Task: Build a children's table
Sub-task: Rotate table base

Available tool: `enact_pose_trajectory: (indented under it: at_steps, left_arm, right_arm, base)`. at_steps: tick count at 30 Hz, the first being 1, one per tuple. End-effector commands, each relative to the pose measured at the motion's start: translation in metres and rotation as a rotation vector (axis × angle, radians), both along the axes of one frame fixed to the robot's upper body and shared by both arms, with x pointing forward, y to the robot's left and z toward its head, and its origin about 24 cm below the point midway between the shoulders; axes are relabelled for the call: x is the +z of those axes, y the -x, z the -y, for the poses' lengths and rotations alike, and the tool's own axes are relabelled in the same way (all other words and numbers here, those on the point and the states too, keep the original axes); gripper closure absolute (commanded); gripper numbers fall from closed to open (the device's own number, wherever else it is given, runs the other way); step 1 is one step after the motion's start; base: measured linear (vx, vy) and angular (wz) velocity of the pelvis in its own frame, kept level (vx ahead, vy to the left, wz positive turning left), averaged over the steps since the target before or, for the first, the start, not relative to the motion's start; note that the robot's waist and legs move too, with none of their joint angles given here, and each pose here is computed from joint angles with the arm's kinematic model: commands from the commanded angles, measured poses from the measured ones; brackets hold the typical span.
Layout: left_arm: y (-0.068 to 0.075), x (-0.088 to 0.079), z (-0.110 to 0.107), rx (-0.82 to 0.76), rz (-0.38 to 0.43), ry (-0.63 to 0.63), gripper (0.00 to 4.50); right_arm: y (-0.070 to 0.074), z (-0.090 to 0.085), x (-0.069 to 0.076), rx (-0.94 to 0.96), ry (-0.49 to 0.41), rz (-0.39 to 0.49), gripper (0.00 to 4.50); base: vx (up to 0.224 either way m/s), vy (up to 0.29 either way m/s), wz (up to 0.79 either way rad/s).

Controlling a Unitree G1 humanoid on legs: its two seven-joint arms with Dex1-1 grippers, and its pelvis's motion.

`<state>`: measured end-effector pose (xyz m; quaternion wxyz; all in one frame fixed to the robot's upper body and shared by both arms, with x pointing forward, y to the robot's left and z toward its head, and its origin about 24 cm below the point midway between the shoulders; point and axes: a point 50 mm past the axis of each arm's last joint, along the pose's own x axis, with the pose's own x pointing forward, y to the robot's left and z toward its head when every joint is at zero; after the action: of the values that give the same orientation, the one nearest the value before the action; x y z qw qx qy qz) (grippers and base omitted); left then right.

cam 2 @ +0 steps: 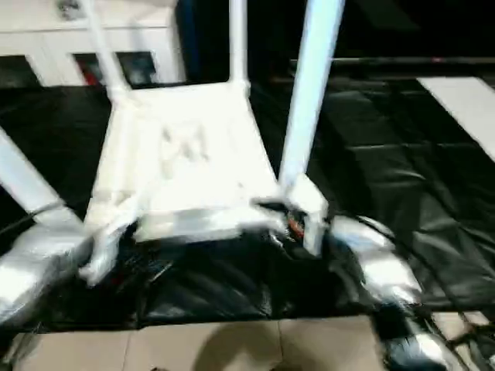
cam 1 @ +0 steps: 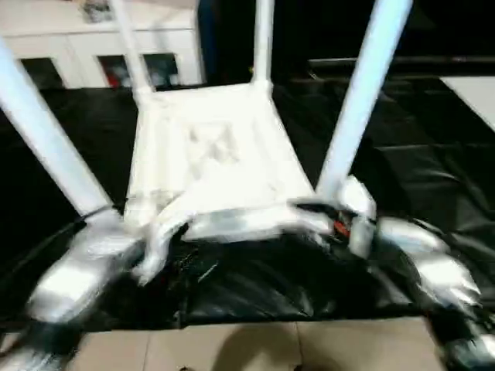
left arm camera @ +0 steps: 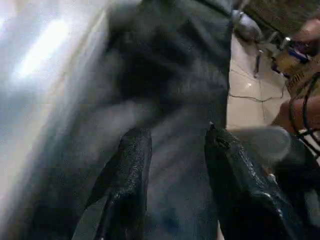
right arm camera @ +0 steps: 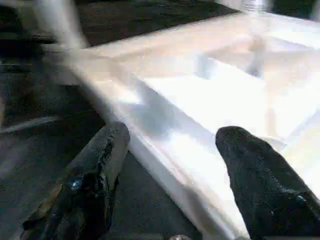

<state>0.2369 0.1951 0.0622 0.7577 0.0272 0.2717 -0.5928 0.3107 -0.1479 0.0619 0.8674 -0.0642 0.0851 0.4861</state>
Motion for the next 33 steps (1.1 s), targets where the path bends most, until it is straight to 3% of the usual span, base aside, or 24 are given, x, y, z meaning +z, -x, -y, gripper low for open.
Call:
enact_pose_trajectory:
  at_steps: [1, 3, 6, 10, 11, 14, 15, 17, 20, 21, 25, 27, 31, 33]
  left_arm:
    - [0.007, 0.008, -0.013, 0.009, 0.001, -0.027, 2.24]
    - [0.016, 0.008, -0.023, 0.024, -0.029, -0.058, 2.24]
    - [0.029, 0.007, -0.037, 0.029, -0.062, -0.118, 1.8]
    - [0.039, 0.009, -0.053, 0.056, -0.082, -0.168, 1.64]
    - [0.036, 0.016, -0.065, 0.109, -0.033, -0.173, 1.38]
    - [0.025, 0.03, -0.077, 0.186, 0.092, -0.138, 1.38]
    - [0.015, 0.043, -0.082, 0.236, 0.186, -0.089, 1.22]
    - [0.013, 0.047, -0.083, 0.249, 0.213, -0.075, 0.94]
    - [-0.002, 0.061, -0.081, 0.297, 0.312, 0.03, 0.9]
    - [-0.008, 0.064, -0.078, 0.297, 0.332, 0.059, 0.56]
    - [-0.019, 0.066, -0.068, 0.292, 0.352, 0.1, 0.51]
    - [-0.037, 0.064, -0.049, 0.271, 0.379, 0.147, 0.1]
    - [-0.043, 0.065, -0.032, 0.235, 0.373, 0.227, 0.06]
    - [-0.05, 0.067, -0.01, 0.181, 0.364, 0.319, 0.06]
  right_arm:
    - [-0.014, 0.012, 0.002, -0.145, 0.044, 0.035, 1.26]
    - [-0.021, 0.012, 0.003, -0.202, 0.052, 0.046, 1.26]
    - [-0.032, 0.012, 0.004, -0.265, 0.075, 0.065, 1.26]
    - [-0.042, 0.014, 0.005, -0.353, 0.1, 0.079, 1.26]
    - [-0.046, 0.016, 0.005, -0.403, 0.09, 0.077, 1.26]
    - [-0.046, 0.017, 0.005, -0.408, 0.052, 0.063, 1.26]
    - [-0.036, 0.016, 0.0, -0.353, 0.041, 0.05, 1.26]
    - [-0.033, 0.015, -0.001, -0.336, 0.039, 0.048, 1.26]
    - [-0.016, 0.023, -0.012, -0.314, 0.038, -0.005, 1.26]
    - [-0.011, 0.027, -0.015, -0.318, 0.051, -0.013, 1.26]
    - [-0.004, 0.033, -0.02, -0.326, 0.082, -0.011, 1.26]
    - [0.009, 0.033, -0.024, -0.296, 0.099, -0.027, 1.26]
    - [0.013, 0.033, -0.031, -0.313, 0.142, -0.067, 1.26]
    - [0.011, 0.031, -0.04, -0.352, 0.218, -0.083, 1.26]
  base:
    - [0.0, 0.0, 0.0]
    - [0.0, 0.0, 0.0]
    - [0.0, 0.0, 0.0]
    - [0.0, 0.0, 0.0]
    - [0.0, 0.0, 0.0]
    - [0.0, 0.0, 0.0]
    - [0.0, 0.0, 0.0]
    - [0.0, 0.0, 0.0]
    - [0.0, 0.0, 0.0]
    - [0.0, 0.0, 0.0]
    - [0.0, 0.0, 0.0]
    - [0.0, 0.0, 0.0]
    - [0.0, 0.0, 0.0]
    - [0.0, 0.0, 0.0]
